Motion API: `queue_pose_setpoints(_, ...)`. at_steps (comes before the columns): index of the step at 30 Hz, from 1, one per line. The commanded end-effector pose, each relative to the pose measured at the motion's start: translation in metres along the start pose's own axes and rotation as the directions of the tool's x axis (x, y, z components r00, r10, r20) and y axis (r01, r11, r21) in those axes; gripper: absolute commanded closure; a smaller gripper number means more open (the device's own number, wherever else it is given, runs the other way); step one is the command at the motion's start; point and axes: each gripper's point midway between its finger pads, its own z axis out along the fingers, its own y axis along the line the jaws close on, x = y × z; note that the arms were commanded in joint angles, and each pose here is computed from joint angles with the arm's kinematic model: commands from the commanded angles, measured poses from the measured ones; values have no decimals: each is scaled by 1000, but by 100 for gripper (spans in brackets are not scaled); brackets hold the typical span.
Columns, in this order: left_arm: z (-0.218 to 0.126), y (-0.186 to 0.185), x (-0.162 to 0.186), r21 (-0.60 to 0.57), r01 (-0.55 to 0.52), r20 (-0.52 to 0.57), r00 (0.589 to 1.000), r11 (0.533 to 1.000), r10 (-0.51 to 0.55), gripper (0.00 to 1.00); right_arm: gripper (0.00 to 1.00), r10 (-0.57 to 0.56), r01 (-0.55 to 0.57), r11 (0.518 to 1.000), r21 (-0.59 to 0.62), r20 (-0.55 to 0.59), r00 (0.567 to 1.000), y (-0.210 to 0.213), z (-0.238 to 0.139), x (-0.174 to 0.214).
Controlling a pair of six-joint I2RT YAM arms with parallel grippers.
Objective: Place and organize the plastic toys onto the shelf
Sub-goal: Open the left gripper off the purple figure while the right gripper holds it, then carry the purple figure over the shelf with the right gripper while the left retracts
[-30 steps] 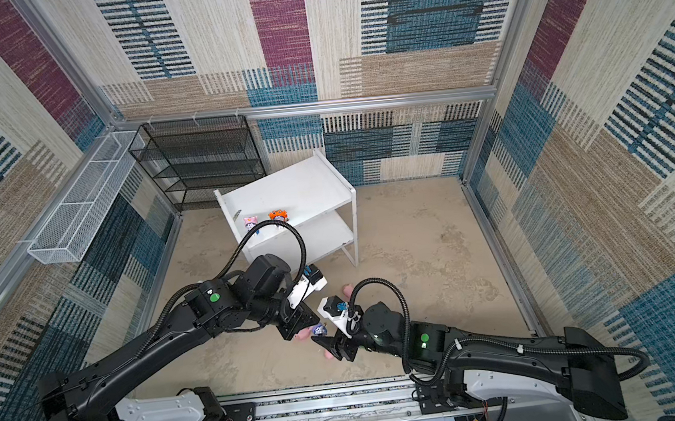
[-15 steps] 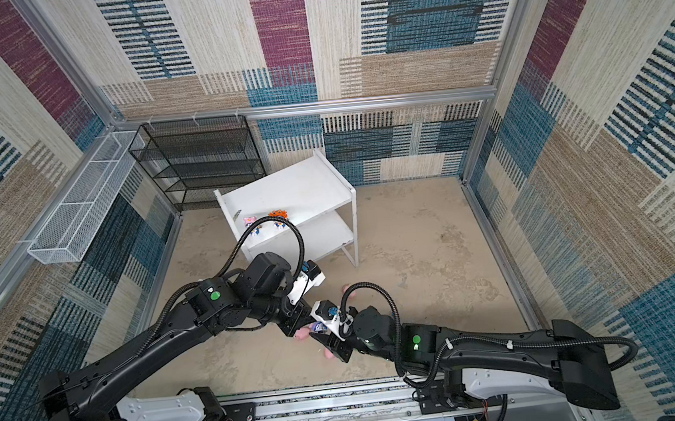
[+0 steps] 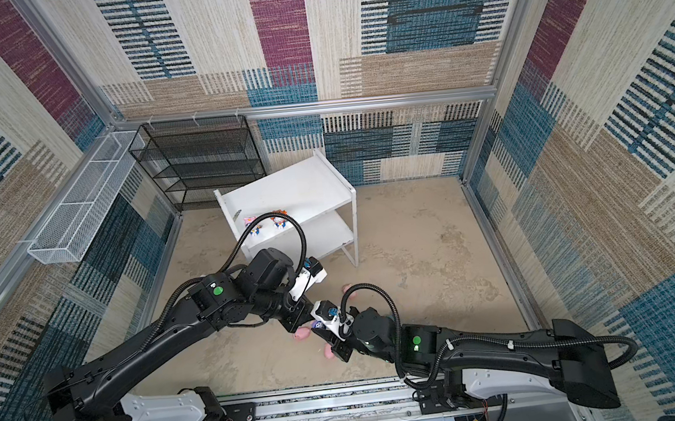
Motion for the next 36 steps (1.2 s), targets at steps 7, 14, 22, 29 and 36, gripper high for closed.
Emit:
queue_pose_setpoints(7, -38, 1, -18, -64, -17, 103, 994, 998, 24, 37, 74, -2, 2, 1000, -4, 81, 997, 0, -5, -19)
queue_pose_setpoints(14, -81, 11, -21, -164, -44, 199, 977, 985, 77, 1, 74, -7, 6, 1000, 7, 125, 992, -4, -9, -32)
queue_pose_setpoints(22, -128, 20, -18, -300, -91, 330, 924, 950, 193, 1, 74, 12, -14, 1000, 5, 265, 964, -29, -22, -79)
queue_pose_setpoints(29, -154, 30, -11, -399, -91, 402, 877, 912, 263, 1, 74, -60, 41, 998, 57, 374, 926, -64, -32, -139)
queue_pose_setpoints(36, -163, 35, -13, -441, -87, 457, 835, 893, 307, 1, 74, -122, 67, 986, 151, 389, 913, -100, -19, -179)
